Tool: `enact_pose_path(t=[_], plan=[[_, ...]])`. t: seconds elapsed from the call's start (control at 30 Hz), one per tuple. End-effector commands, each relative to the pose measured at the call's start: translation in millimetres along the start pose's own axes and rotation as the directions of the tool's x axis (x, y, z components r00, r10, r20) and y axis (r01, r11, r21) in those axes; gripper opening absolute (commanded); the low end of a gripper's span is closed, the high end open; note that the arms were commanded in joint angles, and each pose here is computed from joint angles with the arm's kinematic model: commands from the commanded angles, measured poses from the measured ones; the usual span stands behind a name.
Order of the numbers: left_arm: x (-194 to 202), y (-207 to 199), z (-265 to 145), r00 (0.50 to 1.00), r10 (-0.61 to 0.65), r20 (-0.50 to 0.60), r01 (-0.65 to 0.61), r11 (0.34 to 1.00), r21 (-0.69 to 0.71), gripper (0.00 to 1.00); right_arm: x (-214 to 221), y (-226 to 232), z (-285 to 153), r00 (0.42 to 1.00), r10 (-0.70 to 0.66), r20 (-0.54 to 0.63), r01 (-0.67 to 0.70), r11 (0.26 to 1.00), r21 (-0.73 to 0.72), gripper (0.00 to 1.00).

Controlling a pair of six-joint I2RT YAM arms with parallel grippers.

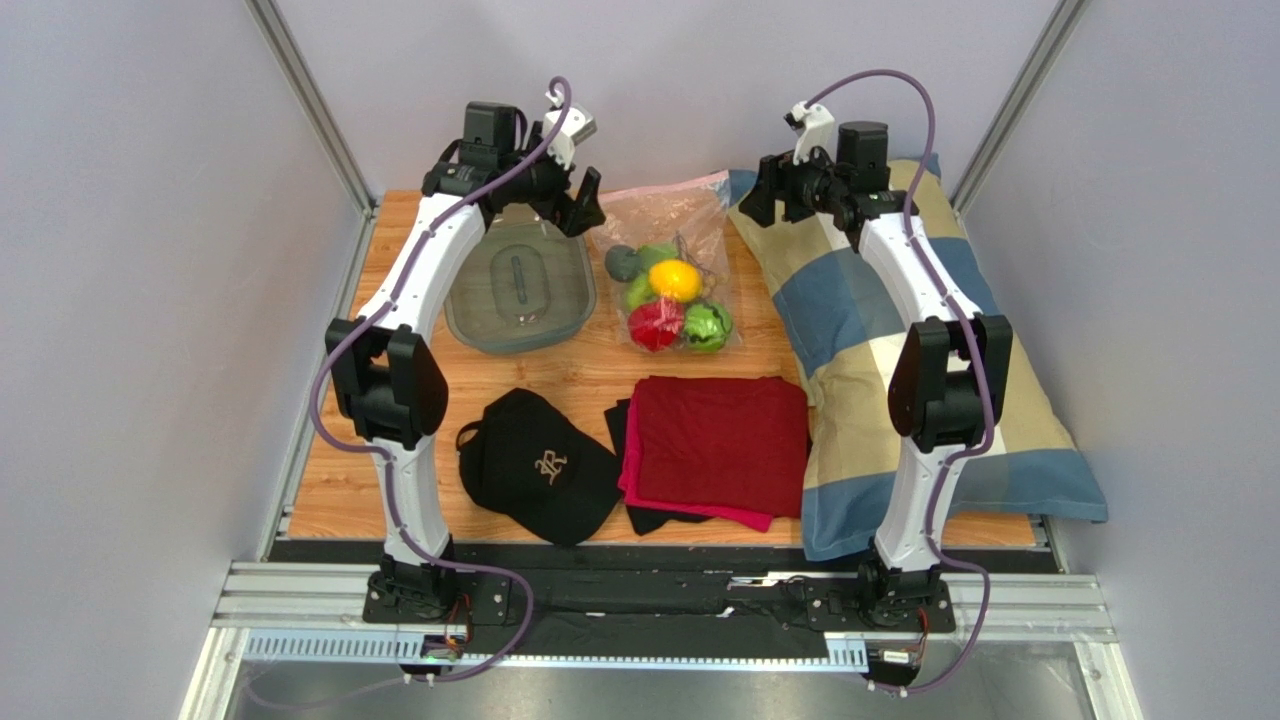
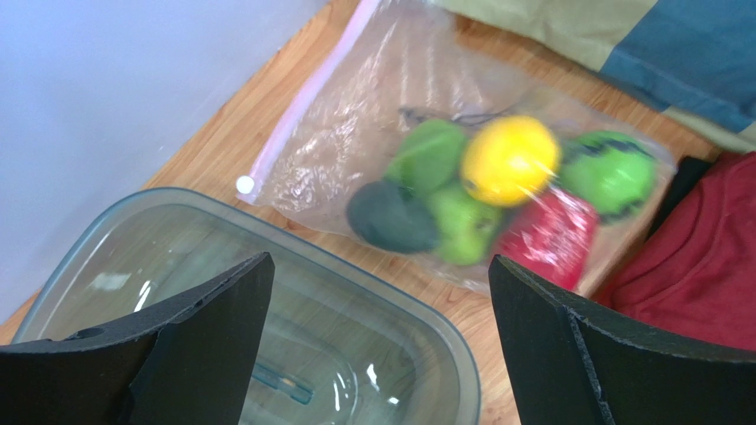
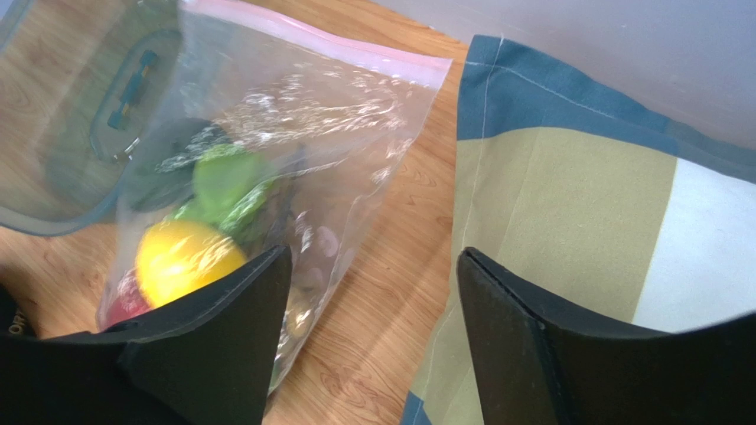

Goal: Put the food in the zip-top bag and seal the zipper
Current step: Place the zipper food storage bag at the center of the board, then reset both arms

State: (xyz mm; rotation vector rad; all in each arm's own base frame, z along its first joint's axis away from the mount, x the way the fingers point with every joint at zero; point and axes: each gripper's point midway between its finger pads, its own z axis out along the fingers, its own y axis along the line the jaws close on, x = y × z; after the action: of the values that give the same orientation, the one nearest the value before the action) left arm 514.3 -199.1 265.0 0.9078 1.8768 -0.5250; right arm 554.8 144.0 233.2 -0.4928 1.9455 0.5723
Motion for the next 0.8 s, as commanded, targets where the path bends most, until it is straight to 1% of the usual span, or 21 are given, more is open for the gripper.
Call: enact_pose_path(t=[0.0,0.03,0.07,0.1,0.13,0.17,0.2,0.27,0.33,0.37,0.4,0.43,0.47,0.5,0.53,0.57,0.63,0.67,0.7,0.77], plan=[[-70,-11,-72,0.988,-0.024,0.15,0.034,0.997,-0.065,0.99,-60,13,-43,0.992,-0.016,0.126,0.014,1.0,0.018,0.85],[-72,-12,-78,0.989,-0.031,0.147,0.041,0.997,-0.067,0.99,-64,15,-49,0.991,-0.004,0.133,0.002,1.0,0.02,0.86],[-72,-10,-83,0.99,-0.04,0.132,0.05,0.996,-0.074,0.99,-66,17,-56,0.991,0.008,0.133,-0.012,1.0,0.023,0.91],[-77,-14,-95,0.992,-0.061,0.113,0.071,0.994,-0.082,0.99,-77,19,-70,0.988,0.005,0.155,-0.01,0.999,0.032,0.93],[-74,-9,-101,0.993,-0.085,0.087,0.094,0.989,-0.112,0.99,-80,20,-78,0.987,0.004,0.16,-0.011,0.999,0.039,0.94],[-67,-7,-100,0.992,-0.111,0.056,0.117,0.986,-0.116,0.99,-80,22,-85,0.986,0.045,0.158,-0.052,0.998,0.04,0.95],[-65,-9,-113,0.99,-0.139,0.028,0.141,0.982,-0.125,0.99,-88,24,-101,0.983,0.044,0.178,-0.054,0.997,0.051,0.95],[-55,-11,-125,0.984,-0.179,-0.009,0.177,0.975,-0.131,0.99,-78,23,-112,0.984,0.091,0.155,-0.102,0.993,0.064,0.96],[-41,-4,-135,0.965,-0.263,-0.015,0.258,0.955,-0.146,0.99,-77,30,-131,0.983,0.093,0.159,-0.106,0.992,0.075,0.96],[-42,-4,-147,0.96,-0.28,0.004,0.278,0.948,-0.154,0.99,-58,32,-132,0.986,0.117,0.121,-0.127,0.989,0.077,0.96],[-27,0,-146,0.942,-0.337,-0.006,0.331,0.929,-0.163,0.99,-50,20,-142,0.986,0.122,0.117,-0.135,0.984,0.113,0.96],[-19,9,-155,0.928,-0.371,0.005,0.366,0.912,-0.188,0.99,-51,26,-154,0.986,0.111,0.127,-0.126,0.985,0.119,0.96],[-23,8,-162,0.93,-0.365,0.033,0.364,0.911,-0.195,0.99,-28,26,-153,0.986,0.146,0.082,-0.156,0.98,0.125,0.96],[0,13,-162,0.907,-0.42,0.008,0.412,0.885,-0.216,0.99,-20,26,-157,0.986,0.153,0.072,-0.161,0.977,0.136,0.96],[10,19,-167,0.901,-0.434,0.004,0.421,0.873,-0.246,0.99,-11,28,-160,0.985,0.164,0.059,-0.17,0.975,0.143,0.96],[24,15,-169,0.896,-0.443,-0.019,0.423,0.867,-0.263,0.99,3,34,-165,0.983,0.177,0.042,-0.181,0.973,0.145,0.96],[41,17,-173,0.901,-0.429,-0.056,0.392,0.864,-0.316,0.99,17,39,-171,0.982,0.185,0.032,-0.188,0.971,0.15,0.96],[53,13,-175,0.899,-0.431,-0.074,0.386,0.862,-0.33,0.99,16,44,-179,0.984,0.169,0.048,-0.175,0.973,0.152,0.96],[59,13,-178,0.904,-0.418,-0.085,0.366,0.863,-0.348,0.99,33,46,-178,0.982,0.188,0.019,-0.189,0.97,0.152,0.96],[70,7,-181,0.914,-0.396,-0.091,0.342,0.87,-0.356,0.99,39,51,-185,0.985,0.173,0.016,-0.174,0.972,0.156,0.96]])
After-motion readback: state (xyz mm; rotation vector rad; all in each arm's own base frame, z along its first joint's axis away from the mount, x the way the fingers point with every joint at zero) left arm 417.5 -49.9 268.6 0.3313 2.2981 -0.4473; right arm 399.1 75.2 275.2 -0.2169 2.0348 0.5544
